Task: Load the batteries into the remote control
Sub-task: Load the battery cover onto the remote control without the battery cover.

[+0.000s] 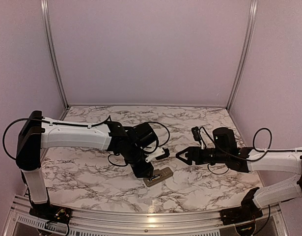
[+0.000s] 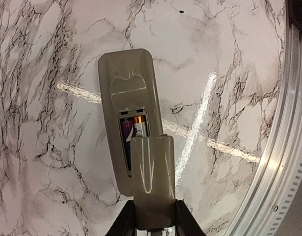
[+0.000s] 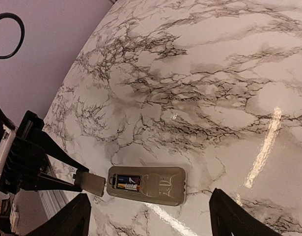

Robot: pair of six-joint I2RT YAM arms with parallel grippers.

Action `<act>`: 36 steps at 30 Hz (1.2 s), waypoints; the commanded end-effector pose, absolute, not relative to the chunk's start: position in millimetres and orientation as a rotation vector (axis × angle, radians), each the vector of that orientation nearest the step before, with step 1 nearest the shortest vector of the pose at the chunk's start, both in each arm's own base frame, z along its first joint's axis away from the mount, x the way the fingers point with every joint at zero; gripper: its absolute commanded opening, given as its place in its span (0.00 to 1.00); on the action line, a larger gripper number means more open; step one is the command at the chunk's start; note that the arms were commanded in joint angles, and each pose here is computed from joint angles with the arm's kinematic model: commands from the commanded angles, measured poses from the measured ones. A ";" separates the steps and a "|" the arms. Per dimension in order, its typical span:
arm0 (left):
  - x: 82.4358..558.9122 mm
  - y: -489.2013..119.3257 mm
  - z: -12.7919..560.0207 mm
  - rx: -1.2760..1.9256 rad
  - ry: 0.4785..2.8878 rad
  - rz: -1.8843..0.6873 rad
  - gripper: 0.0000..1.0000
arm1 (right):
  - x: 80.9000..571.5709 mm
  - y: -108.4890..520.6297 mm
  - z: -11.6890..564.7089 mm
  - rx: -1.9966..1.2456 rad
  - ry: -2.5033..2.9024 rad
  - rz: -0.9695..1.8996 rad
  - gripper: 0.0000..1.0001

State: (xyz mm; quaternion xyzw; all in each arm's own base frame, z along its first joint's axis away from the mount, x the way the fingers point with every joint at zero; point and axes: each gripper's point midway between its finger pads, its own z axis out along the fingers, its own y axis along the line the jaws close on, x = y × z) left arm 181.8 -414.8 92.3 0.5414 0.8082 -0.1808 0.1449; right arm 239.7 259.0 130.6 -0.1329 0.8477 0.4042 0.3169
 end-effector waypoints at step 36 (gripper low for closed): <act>194.3 -423.2 43.9 1.634 2.504 -0.334 0.11 | 242.8 284.6 66.8 -0.297 2.363 1.419 0.46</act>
